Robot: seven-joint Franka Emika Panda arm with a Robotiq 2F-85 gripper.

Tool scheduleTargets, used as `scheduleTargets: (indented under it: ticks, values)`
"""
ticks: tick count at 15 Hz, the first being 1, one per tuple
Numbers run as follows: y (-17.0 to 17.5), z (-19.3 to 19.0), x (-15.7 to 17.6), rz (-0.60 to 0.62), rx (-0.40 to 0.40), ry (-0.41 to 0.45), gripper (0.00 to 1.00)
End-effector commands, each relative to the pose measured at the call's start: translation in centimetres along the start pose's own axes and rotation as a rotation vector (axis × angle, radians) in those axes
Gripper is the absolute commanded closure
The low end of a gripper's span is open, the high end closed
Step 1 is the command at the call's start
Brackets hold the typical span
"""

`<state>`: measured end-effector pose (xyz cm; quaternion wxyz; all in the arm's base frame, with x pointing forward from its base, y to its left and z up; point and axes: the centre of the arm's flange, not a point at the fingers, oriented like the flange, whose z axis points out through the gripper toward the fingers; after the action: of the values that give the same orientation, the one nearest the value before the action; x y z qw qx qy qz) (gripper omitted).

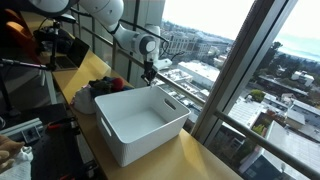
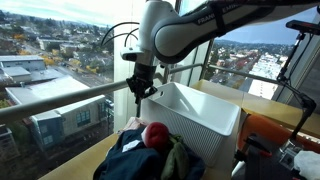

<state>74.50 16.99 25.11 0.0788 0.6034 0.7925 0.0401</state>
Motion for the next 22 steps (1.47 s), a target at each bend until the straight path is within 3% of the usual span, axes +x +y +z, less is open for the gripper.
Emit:
scheduleTargets:
  ticks: [1,5,8,10,12,19,20,22]
  values:
    - [1.1,-8.1,3.0,-0.041,-0.076,-0.012,1.0]
    - [1.2,-17.0,9.6,-0.099,-0.201,0.021,1.0]
    - [-0.7,-20.0,15.0,-0.15,-0.249,0.072,1.0]
    - [-2.0,-19.0,17.2,-0.173,-0.226,0.095,1.0]
    - [-3.9,-15.6,17.9,-0.187,-0.162,0.111,1.0]
    - [-10.9,-0.7,13.0,-0.111,0.132,0.16,1.0]
    - [-11.6,1.0,12.7,-0.107,0.162,0.169,0.74]
    - [-12.6,2.7,12.6,-0.098,0.204,0.189,0.66]
